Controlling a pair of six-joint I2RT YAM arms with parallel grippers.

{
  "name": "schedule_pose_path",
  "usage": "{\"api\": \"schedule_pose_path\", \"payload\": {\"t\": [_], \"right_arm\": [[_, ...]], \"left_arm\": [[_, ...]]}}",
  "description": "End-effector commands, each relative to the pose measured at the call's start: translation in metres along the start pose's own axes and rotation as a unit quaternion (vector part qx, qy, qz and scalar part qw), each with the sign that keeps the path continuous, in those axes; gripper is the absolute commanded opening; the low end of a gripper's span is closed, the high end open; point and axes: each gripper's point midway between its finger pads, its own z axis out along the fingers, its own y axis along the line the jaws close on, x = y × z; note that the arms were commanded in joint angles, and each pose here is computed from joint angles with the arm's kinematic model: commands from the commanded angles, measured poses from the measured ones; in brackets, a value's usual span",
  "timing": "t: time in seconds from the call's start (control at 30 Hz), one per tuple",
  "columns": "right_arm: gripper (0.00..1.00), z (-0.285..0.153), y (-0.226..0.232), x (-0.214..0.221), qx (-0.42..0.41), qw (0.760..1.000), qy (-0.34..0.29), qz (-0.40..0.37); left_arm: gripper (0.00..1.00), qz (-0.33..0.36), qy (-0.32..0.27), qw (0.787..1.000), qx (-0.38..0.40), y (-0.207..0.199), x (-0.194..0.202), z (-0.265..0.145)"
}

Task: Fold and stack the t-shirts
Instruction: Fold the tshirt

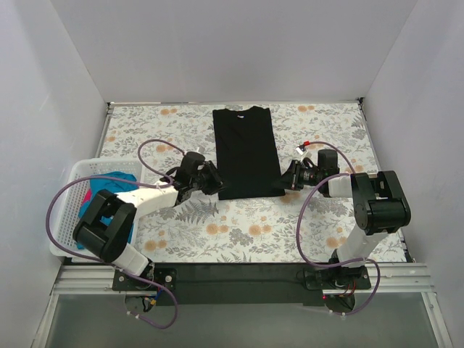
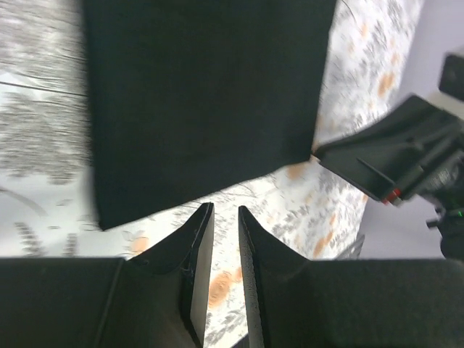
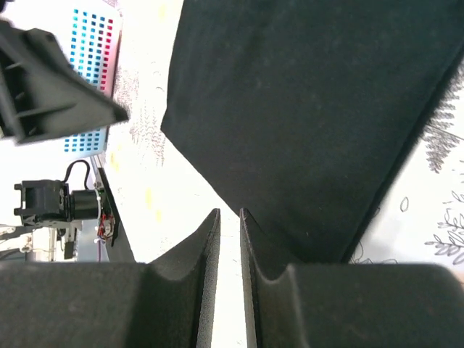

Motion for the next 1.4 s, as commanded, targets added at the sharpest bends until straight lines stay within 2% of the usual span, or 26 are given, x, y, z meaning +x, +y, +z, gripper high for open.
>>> {"api": "schedule_pose_path", "payload": {"t": [0.0, 0.37, 0.5, 0.6, 0.7, 0.73, 0.8, 0.83, 0.93, 0.97, 1.07, 1.13, 1.2, 1.37], "right_arm": [[0.23, -0.002, -0.004, 0.005, 0.001, 1.000, 0.000, 0.007], [0.22, -0.015, -0.057, 0.030, 0.060, 0.993, -0.005, 0.103], [0.22, -0.018, -0.049, 0.023, 0.054, 0.994, -0.012, 0.093], [0.22, -0.022, -0.037, 0.013, 0.048, 0.996, -0.024, 0.076], [0.23, -0.031, -0.018, -0.006, 0.059, 0.996, -0.051, 0.031], [0.23, -0.033, -0.017, -0.007, 0.070, 0.996, -0.054, 0.025], [0.24, -0.037, -0.022, -0.009, 0.124, 0.991, -0.052, 0.020], [0.25, -0.042, -0.019, -0.014, 0.142, 0.988, -0.055, -0.009], [0.38, -0.051, -0.024, -0.017, 0.237, 0.970, -0.040, -0.034], [0.45, -0.054, -0.030, -0.018, 0.284, 0.957, -0.036, -0.056], [0.55, -0.065, -0.031, -0.020, 0.368, 0.926, -0.024, -0.087], [0.59, -0.069, -0.029, -0.022, 0.391, 0.915, -0.021, -0.095], [0.69, -0.069, -0.025, -0.016, 0.393, 0.914, -0.016, -0.097], [0.72, -0.070, -0.024, -0.006, 0.401, 0.910, -0.011, -0.106]], "left_arm": [[0.19, 0.027, -0.004, 1.000, 0.003, -0.013, 0.000, 0.006], [0.13, -0.017, 0.025, 0.994, -0.103, 0.053, 0.024, 0.030], [0.13, -0.021, 0.016, 0.991, -0.129, 0.062, 0.023, 0.025], [0.16, -0.010, -0.004, 0.992, -0.124, 0.047, 0.009, 0.015], [0.26, 0.000, -0.052, 0.988, -0.147, 0.039, -0.013, -0.001], [0.33, 0.006, -0.074, 0.984, -0.162, 0.040, -0.022, -0.006], [0.41, 0.020, -0.079, 0.979, -0.187, 0.043, -0.025, -0.015], [0.49, 0.029, -0.083, 0.978, -0.188, 0.037, -0.027, -0.017], [0.62, 0.058, -0.078, 0.971, -0.220, 0.041, -0.022, -0.020], [0.69, 0.065, -0.069, 0.967, -0.237, 0.047, -0.018, -0.021], [0.78, 0.090, -0.047, 0.960, -0.259, 0.049, -0.011, -0.016], [0.81, 0.113, -0.031, 0.953, -0.280, 0.055, -0.006, -0.009], [0.82, 0.127, -0.029, 0.948, -0.290, 0.048, -0.009, -0.006], [0.79, 0.157, 0.003, 0.937, -0.312, 0.051, 0.000, 0.005]]}}
